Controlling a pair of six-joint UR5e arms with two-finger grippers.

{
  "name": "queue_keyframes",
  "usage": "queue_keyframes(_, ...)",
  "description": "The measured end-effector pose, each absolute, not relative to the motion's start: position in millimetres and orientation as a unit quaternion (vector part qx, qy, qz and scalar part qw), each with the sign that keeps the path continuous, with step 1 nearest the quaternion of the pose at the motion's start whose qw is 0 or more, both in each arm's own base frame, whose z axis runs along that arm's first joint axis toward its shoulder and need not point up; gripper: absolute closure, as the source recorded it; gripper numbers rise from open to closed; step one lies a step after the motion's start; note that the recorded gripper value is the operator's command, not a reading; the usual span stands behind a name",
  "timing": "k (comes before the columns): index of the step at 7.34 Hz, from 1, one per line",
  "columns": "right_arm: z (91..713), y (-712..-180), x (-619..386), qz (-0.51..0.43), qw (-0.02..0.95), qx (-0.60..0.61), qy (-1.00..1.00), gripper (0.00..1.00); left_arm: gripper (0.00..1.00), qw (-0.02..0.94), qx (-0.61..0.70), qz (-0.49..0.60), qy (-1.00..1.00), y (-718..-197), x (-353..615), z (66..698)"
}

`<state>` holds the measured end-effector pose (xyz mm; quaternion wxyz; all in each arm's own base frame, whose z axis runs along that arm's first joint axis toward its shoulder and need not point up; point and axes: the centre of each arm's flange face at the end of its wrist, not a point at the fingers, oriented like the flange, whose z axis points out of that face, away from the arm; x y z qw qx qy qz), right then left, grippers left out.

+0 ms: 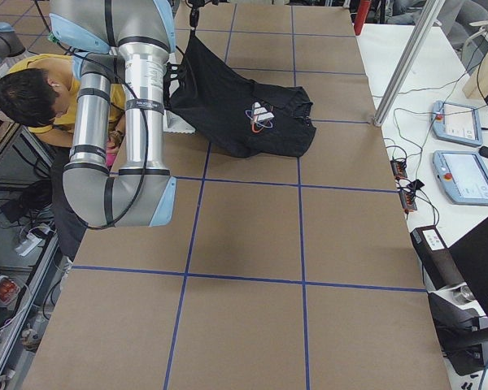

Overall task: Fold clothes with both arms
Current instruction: 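Lift the hem with both grippers and fold it toward the collar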

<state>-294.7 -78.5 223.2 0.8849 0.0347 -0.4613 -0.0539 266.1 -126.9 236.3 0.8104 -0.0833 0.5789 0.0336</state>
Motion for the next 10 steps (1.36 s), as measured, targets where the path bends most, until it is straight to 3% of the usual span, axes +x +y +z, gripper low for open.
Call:
queue_keyframes(3,220,-120,-291,0.013,0.886,0.073,-0.457,1.0,1.0,0.822,-0.016,0.01,0.569,-174,282,248)
queue_keyframes(6,220,-181,-333,0.096,0.886,0.122,-0.437,1.0,1.0,0.827,0.118,-0.024,0.55,-292,311,264)
queue_keyframes(10,216,-276,-372,0.189,0.877,0.168,-0.408,1.0,1.0,0.832,0.179,-0.089,0.518,-409,339,268)
